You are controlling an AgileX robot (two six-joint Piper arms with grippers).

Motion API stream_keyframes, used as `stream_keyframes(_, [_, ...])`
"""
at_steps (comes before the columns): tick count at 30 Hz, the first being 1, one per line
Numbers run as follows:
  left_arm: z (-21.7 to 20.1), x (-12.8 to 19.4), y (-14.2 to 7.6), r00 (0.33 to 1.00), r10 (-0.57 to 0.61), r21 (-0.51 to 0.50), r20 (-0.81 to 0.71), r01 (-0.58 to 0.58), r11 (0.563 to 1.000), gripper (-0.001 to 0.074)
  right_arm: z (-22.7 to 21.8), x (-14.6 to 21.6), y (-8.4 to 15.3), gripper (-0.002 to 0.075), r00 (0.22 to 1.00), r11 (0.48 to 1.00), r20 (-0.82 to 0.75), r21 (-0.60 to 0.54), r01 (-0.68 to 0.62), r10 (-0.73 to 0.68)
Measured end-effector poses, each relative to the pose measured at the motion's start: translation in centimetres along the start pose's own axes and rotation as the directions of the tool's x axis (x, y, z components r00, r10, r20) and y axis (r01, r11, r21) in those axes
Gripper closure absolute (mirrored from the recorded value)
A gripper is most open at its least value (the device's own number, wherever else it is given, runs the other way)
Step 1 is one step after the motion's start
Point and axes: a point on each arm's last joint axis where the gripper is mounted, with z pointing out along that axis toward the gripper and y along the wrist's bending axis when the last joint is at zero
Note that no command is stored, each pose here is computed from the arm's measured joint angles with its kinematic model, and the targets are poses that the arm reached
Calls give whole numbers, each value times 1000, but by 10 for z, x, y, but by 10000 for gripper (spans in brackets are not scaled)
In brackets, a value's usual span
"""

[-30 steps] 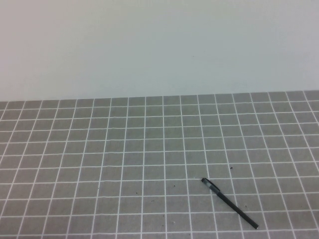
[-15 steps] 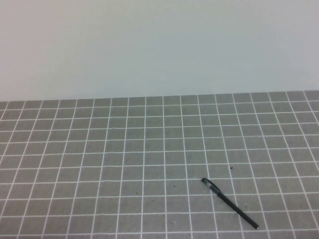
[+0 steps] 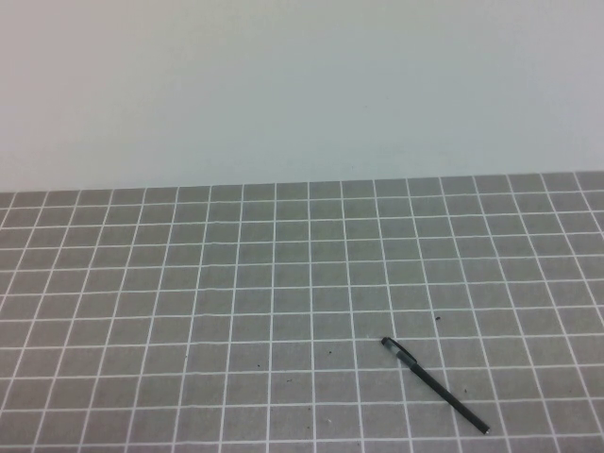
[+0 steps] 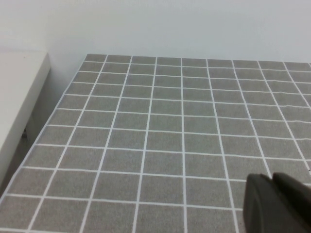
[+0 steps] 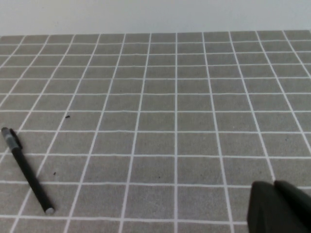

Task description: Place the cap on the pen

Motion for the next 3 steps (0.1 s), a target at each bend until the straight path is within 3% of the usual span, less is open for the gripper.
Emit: stream_keyframes(3, [0,0,0,1000,0,0,0,0,1000,737,0,0,0,727,1000,1000,0,-1,-2,2])
